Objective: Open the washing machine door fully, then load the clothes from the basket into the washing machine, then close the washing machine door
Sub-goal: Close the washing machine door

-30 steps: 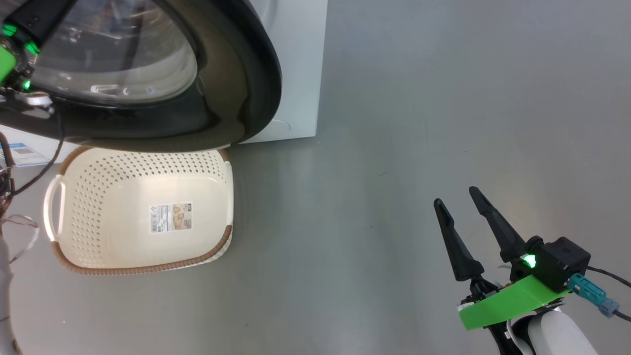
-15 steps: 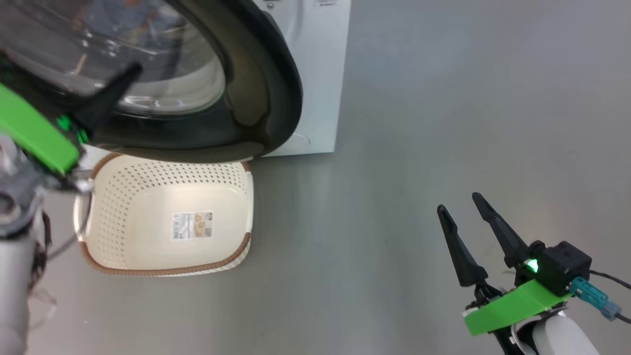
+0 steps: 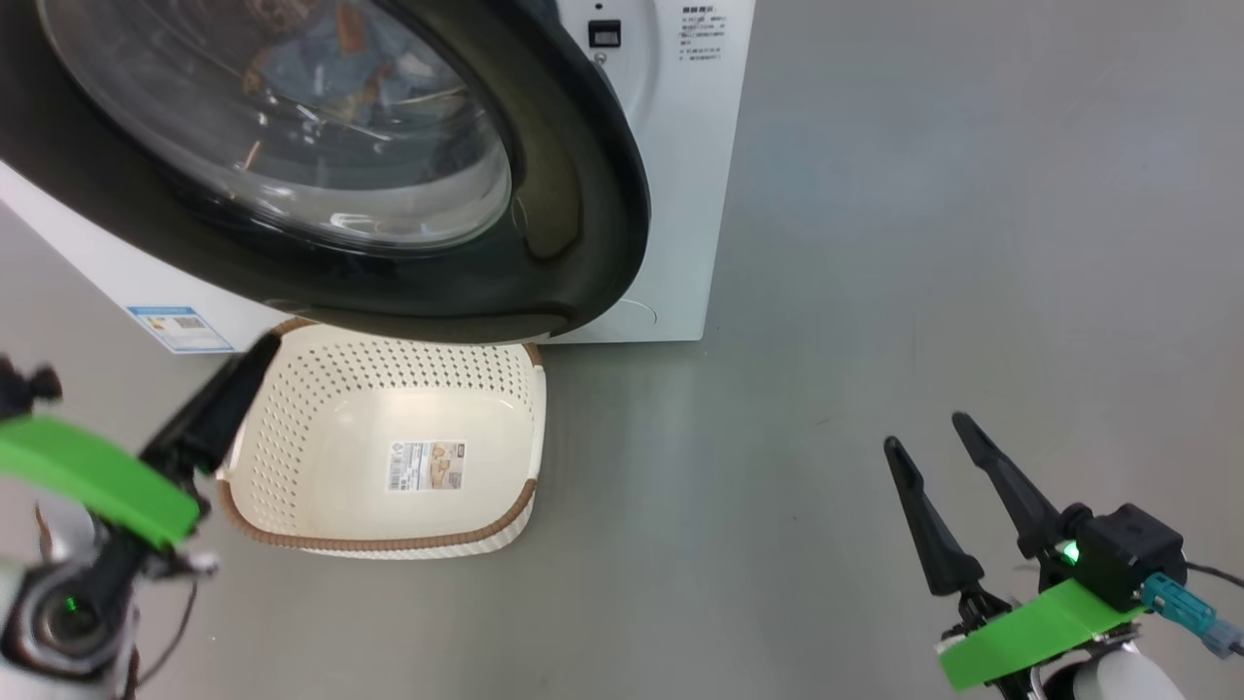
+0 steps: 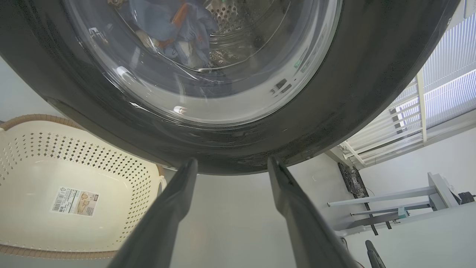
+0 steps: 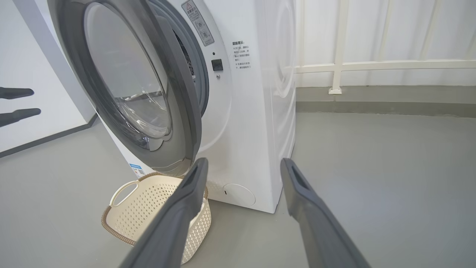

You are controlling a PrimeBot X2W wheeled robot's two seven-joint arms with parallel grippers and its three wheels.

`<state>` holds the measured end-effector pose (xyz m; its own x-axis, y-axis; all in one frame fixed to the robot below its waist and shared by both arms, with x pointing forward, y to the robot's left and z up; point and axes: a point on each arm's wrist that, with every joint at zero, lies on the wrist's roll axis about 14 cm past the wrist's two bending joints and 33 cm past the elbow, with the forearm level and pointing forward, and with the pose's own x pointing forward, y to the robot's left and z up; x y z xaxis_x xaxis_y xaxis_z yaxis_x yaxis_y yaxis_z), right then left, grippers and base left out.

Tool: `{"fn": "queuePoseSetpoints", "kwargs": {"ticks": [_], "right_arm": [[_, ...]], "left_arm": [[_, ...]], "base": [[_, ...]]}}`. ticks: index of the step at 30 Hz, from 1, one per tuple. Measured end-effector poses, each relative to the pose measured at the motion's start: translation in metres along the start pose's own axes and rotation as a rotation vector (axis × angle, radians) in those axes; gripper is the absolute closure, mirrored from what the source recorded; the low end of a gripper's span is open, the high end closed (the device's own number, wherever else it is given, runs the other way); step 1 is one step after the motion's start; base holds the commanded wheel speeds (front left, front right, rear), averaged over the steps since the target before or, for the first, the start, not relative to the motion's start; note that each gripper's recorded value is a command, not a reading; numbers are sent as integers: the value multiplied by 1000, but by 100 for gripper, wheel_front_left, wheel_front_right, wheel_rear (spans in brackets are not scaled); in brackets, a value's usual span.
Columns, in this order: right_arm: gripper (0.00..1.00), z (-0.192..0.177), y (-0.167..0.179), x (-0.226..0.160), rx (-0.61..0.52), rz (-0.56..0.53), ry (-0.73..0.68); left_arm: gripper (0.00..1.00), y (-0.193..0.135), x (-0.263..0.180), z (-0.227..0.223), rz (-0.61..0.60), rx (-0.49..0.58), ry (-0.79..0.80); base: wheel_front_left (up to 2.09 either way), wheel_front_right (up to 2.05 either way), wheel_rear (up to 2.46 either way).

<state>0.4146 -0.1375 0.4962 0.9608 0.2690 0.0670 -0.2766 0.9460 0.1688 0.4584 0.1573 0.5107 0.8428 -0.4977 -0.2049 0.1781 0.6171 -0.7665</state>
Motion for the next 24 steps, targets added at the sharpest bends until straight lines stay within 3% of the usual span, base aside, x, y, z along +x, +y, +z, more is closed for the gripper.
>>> {"fn": "queuePoseSetpoints", "kwargs": {"ticks": [12, 24], "right_arm": [[0, -6, -13, -21, -11, -43, 32], [0, -6, -35, -52, -20, -134, 46]], "left_arm": [[0, 43, -42, -40, 136, 18, -129], [0, 65, -60, -84, 208, 49, -95]], "base": [[0, 0, 0], [0, 0, 0]]}}
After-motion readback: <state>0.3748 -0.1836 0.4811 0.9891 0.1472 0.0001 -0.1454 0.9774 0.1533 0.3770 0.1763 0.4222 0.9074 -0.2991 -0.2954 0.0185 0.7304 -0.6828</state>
